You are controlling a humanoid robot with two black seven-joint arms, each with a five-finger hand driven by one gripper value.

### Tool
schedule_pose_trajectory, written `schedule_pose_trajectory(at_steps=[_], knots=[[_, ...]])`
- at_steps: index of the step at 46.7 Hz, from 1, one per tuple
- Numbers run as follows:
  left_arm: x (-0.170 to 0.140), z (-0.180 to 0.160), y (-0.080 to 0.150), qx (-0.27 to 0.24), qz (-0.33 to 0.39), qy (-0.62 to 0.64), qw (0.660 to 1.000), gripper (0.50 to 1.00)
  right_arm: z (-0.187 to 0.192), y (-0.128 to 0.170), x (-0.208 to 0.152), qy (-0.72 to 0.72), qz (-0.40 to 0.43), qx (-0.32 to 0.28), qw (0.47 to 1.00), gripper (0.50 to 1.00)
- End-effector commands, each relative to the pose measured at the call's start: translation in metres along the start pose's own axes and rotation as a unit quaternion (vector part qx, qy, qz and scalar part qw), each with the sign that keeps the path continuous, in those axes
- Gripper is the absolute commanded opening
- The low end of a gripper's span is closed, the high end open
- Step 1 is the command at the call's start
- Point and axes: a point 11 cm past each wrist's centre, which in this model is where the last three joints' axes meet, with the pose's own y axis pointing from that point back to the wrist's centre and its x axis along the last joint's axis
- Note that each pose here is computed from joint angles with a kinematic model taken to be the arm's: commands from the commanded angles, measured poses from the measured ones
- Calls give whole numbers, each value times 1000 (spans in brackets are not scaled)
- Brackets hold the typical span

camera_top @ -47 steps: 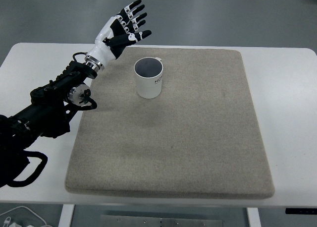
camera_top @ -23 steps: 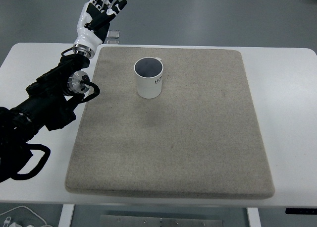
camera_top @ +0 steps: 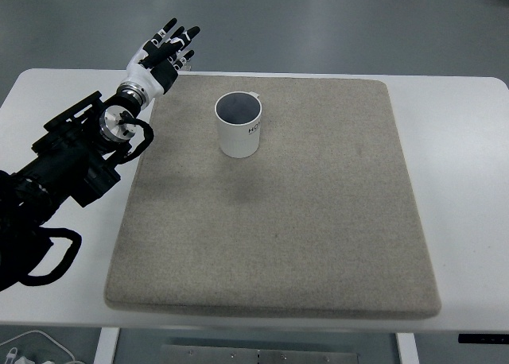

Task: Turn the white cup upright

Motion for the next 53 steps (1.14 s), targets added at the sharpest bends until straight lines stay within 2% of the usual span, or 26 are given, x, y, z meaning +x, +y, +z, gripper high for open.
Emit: schedule_pose_trajectory(at_steps=[1,20,53], knots=[[5,2,0,4,10,31,999,994,0,0,0,0,0,0,1000,930],[18,2,4,-10,27,133,991,994,-1,0,-1,-1,-4,1,1000,930],[12,-8,6,-23,-7,142,990,994,-5,1,-1,0,-4,4,1000,930]])
